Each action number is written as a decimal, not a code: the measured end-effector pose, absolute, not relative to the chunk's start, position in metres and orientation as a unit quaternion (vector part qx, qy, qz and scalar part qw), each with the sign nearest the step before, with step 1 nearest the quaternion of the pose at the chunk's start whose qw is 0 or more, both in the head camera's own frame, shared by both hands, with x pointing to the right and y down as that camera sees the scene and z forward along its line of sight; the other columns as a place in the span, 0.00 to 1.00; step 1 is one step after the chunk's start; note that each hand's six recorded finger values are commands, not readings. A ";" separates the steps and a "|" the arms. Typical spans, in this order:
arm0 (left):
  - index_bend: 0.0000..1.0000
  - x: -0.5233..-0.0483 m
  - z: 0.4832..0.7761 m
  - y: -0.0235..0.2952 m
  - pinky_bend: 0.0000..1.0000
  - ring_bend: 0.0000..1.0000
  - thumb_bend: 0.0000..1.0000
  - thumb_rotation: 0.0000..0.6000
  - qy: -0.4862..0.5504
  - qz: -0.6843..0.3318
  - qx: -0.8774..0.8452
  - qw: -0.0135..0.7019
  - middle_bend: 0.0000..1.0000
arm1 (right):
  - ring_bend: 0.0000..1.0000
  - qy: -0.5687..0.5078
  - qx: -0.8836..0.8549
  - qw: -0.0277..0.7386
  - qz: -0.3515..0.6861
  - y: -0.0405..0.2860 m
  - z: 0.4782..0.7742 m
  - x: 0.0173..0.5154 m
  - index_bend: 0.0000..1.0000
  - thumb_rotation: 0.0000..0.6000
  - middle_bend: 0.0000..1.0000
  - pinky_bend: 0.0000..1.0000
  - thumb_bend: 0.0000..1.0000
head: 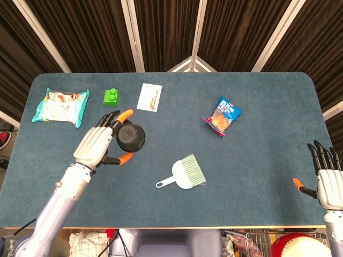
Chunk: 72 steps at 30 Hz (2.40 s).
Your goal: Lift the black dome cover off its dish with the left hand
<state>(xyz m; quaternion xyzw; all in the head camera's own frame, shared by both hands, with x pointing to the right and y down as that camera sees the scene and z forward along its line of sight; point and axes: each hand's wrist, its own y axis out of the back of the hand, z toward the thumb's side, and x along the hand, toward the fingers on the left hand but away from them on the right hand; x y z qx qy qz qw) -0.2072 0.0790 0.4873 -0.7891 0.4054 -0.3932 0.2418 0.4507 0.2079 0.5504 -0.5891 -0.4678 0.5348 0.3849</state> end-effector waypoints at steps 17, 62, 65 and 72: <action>0.07 -0.263 0.611 0.108 0.00 0.00 0.61 1.00 0.372 -0.504 -0.761 0.169 0.34 | 0.11 -0.470 -0.606 0.374 0.522 0.212 0.549 0.444 0.00 1.00 0.01 0.01 0.21; 0.09 -0.223 0.497 0.115 0.00 0.00 0.60 1.00 0.393 -0.359 -0.822 0.201 0.34 | 0.11 -0.468 -0.619 0.367 0.513 0.215 0.547 0.437 0.00 1.00 0.01 0.01 0.21; 0.09 -0.232 0.527 0.122 0.00 0.00 0.60 1.00 0.380 -0.390 -0.821 0.173 0.34 | 0.11 -0.465 -0.621 0.366 0.514 0.214 0.548 0.436 0.00 1.00 0.01 0.01 0.21; 0.09 -0.274 0.630 0.121 0.00 0.00 0.60 1.00 0.371 -0.482 -0.781 0.144 0.33 | 0.11 -0.459 -0.621 0.362 0.523 0.211 0.558 0.436 0.00 1.00 0.01 0.01 0.21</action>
